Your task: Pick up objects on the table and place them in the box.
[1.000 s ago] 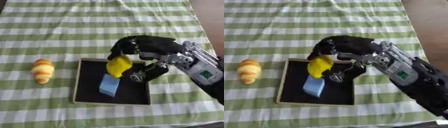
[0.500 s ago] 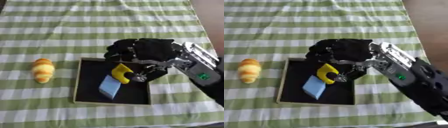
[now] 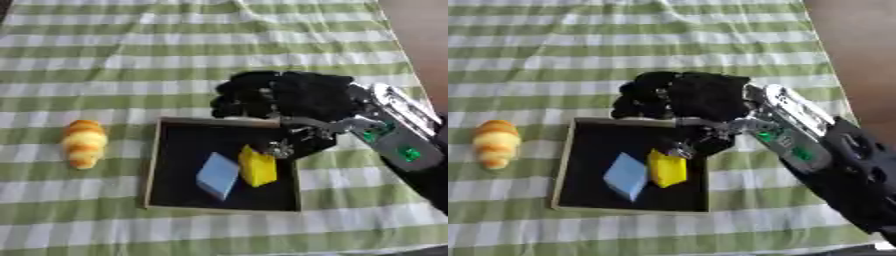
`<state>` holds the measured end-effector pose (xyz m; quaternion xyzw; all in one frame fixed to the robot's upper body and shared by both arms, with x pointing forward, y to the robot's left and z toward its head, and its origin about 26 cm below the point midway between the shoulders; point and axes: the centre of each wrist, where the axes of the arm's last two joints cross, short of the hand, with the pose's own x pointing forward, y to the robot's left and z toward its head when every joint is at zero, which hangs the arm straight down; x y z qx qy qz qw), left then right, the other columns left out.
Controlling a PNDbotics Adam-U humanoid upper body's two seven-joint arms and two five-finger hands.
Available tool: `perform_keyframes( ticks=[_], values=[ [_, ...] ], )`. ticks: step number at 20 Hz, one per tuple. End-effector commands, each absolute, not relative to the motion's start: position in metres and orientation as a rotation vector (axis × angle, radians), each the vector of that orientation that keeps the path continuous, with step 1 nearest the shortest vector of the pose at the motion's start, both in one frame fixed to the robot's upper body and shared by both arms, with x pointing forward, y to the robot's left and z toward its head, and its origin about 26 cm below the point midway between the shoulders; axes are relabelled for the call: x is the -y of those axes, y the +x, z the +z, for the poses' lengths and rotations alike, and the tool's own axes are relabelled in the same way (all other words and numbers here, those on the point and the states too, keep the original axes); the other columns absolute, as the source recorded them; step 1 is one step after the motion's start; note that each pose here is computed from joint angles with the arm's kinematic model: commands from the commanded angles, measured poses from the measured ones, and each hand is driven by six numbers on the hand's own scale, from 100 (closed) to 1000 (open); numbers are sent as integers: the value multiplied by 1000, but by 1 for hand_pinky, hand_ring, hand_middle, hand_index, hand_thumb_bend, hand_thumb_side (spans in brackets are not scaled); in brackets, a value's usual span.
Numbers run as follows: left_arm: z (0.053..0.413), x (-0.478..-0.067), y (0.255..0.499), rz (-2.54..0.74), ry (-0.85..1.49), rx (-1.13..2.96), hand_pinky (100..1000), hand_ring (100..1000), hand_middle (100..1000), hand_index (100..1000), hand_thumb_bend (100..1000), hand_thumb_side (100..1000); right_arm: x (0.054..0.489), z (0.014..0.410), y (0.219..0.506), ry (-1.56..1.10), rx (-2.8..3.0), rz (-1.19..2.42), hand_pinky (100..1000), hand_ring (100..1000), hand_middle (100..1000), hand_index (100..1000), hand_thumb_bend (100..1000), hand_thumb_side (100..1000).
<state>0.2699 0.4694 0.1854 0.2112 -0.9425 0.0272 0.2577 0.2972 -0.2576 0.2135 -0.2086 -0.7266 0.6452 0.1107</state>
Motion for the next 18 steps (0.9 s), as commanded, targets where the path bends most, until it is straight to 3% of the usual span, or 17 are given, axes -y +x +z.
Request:
perform_keyframes(
  ticks=[1,3,5,6,12,18],
  values=[
    [198,-473,267,46,593,2579,804,669,603,811,100,575,280,234,294,-579,2214,1740,1000,992,904,1000,100,100],
    [199,-473,267,41,592,2580,804,669,603,811,100,575,298,242,292,-516,2236,1638,1000,995,907,1000,100,100],
    [200,-473,268,28,590,2580,804,669,604,811,100,578,315,246,288,-461,2247,1548,1000,989,894,1000,100,397],
    [201,-473,269,15,591,2581,804,670,604,811,100,581,323,247,285,-423,2256,1496,1000,986,892,1000,100,458],
    [212,-473,276,-145,640,2610,805,679,613,814,100,619,369,234,265,-202,2348,1162,1000,962,882,1000,100,470],
    [222,-478,284,-302,743,2623,805,690,622,816,100,672,398,183,234,-206,2453,920,1000,942,862,958,100,470]
  ],
)
